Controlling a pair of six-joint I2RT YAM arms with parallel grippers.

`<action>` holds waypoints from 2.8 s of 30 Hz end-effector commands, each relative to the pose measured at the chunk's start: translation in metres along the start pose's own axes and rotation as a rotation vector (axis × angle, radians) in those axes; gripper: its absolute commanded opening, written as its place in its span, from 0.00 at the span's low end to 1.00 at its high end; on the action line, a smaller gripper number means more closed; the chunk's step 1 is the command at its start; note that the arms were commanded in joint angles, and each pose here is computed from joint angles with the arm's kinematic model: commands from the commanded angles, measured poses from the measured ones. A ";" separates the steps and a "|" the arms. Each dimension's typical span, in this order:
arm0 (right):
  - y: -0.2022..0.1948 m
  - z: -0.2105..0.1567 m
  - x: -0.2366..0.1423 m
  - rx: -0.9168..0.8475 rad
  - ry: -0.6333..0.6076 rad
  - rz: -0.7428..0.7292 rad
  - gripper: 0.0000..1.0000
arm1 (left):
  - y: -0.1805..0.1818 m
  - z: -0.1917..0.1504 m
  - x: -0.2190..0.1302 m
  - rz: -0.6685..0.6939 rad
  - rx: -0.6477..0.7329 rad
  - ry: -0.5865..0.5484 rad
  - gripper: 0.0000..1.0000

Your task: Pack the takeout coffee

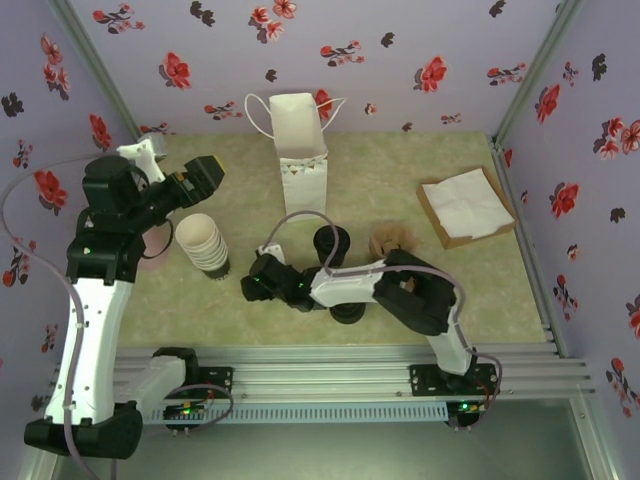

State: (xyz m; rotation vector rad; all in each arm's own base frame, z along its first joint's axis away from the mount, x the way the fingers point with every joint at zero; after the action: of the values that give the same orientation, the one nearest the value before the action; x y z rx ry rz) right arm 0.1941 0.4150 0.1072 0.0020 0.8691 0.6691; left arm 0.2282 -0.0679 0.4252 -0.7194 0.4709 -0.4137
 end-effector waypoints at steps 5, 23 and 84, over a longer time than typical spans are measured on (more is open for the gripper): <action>-0.006 0.032 -0.103 -0.010 -0.045 0.034 0.89 | -0.029 -0.004 0.009 -0.035 0.115 0.011 0.99; -0.147 0.026 -0.297 0.287 -0.160 -0.360 0.99 | -0.091 -0.052 0.134 0.095 0.541 0.348 0.85; -0.223 -0.001 -0.250 0.416 0.212 -0.439 0.87 | -0.152 -0.165 0.248 -0.054 0.602 0.698 0.27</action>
State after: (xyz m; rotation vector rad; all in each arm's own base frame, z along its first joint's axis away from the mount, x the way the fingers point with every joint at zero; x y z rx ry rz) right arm 0.1936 0.0979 0.2218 0.1321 1.1566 0.0221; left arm 0.3219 -0.3874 0.3422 0.0393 0.9414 -0.7902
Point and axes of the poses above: each hand's point on the last joint's axis, 136 mm out from that joint toward the fingers, its own x axis out along the fingers, its own y axis along the line the jaws close on, z = x × y, the point moved 8 cm from there along -x, back along the fingers, and after that the axes turned 7 degrees about -x, right-handed, at the moved point
